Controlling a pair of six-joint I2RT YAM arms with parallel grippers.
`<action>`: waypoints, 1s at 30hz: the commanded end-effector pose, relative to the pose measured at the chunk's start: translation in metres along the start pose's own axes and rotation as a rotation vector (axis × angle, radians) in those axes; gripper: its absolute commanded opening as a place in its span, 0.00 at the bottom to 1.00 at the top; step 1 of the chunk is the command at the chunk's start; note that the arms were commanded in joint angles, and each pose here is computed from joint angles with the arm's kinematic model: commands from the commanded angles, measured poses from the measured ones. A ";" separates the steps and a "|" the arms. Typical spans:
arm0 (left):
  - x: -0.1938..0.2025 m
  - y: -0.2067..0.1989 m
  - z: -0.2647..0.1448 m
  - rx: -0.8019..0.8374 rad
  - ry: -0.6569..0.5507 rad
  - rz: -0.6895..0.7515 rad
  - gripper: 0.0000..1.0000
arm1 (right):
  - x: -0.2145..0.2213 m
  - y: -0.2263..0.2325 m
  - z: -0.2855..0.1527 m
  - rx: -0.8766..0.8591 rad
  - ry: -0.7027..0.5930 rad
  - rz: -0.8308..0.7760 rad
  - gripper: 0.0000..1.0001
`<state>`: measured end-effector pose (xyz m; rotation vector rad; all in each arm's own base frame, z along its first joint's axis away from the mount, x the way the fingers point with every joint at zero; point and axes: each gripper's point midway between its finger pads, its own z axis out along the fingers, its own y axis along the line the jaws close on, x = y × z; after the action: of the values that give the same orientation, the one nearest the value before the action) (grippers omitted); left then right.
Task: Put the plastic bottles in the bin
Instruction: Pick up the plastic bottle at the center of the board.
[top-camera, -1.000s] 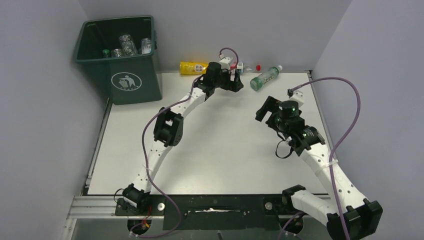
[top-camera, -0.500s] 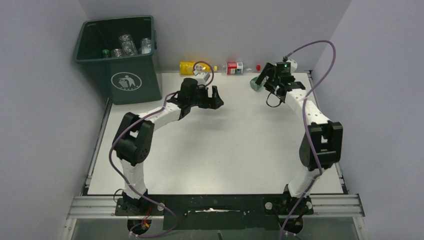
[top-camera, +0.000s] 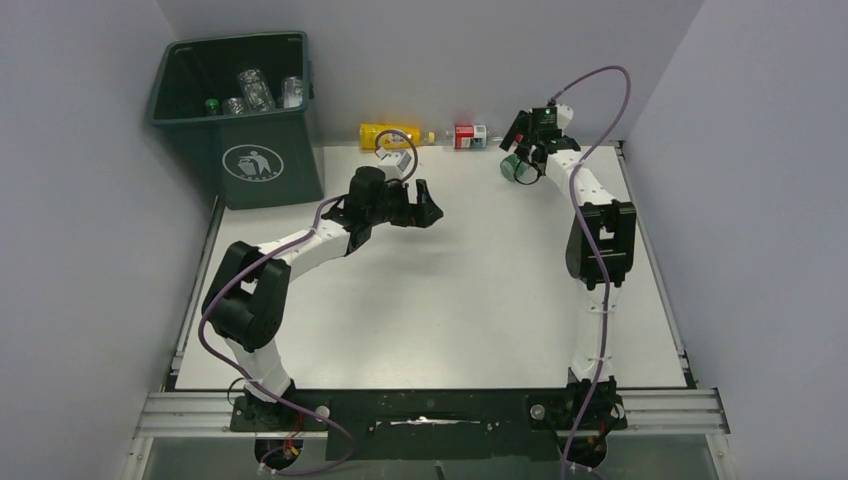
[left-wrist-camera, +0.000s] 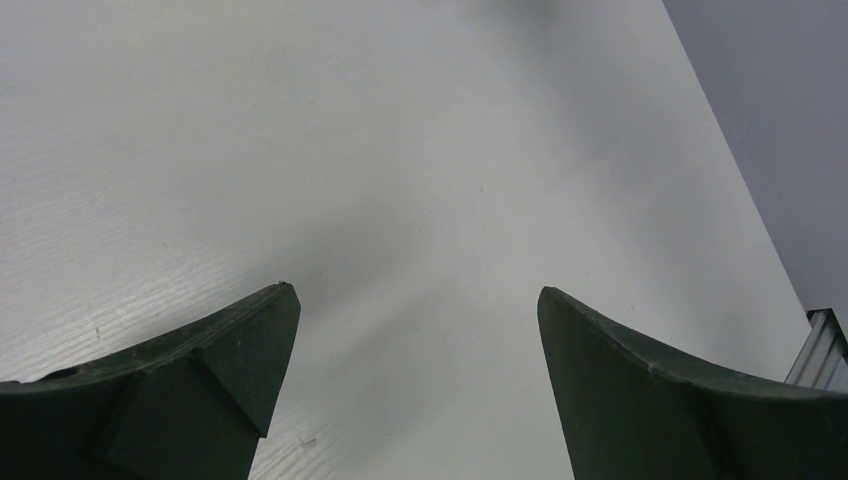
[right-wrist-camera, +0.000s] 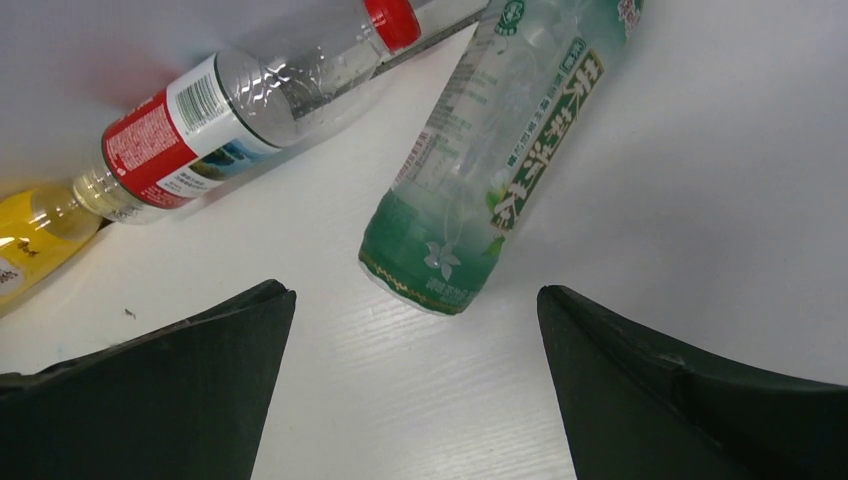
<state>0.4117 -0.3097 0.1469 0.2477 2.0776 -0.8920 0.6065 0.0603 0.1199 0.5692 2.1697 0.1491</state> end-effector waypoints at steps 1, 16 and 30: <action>-0.022 -0.011 0.000 0.033 -0.065 0.021 0.91 | -0.037 0.008 0.002 0.004 -0.094 0.015 0.98; -0.006 0.010 0.011 -0.010 -0.015 0.024 0.91 | -0.018 -0.012 0.037 0.061 -0.067 0.030 0.98; 0.000 0.015 0.015 -0.020 0.001 0.031 0.91 | -0.012 -0.018 0.059 0.062 -0.058 0.029 0.99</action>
<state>0.4135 -0.3048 0.1126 0.2527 2.1538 -0.8505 0.6329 0.0405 0.0596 0.6280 2.2092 0.0699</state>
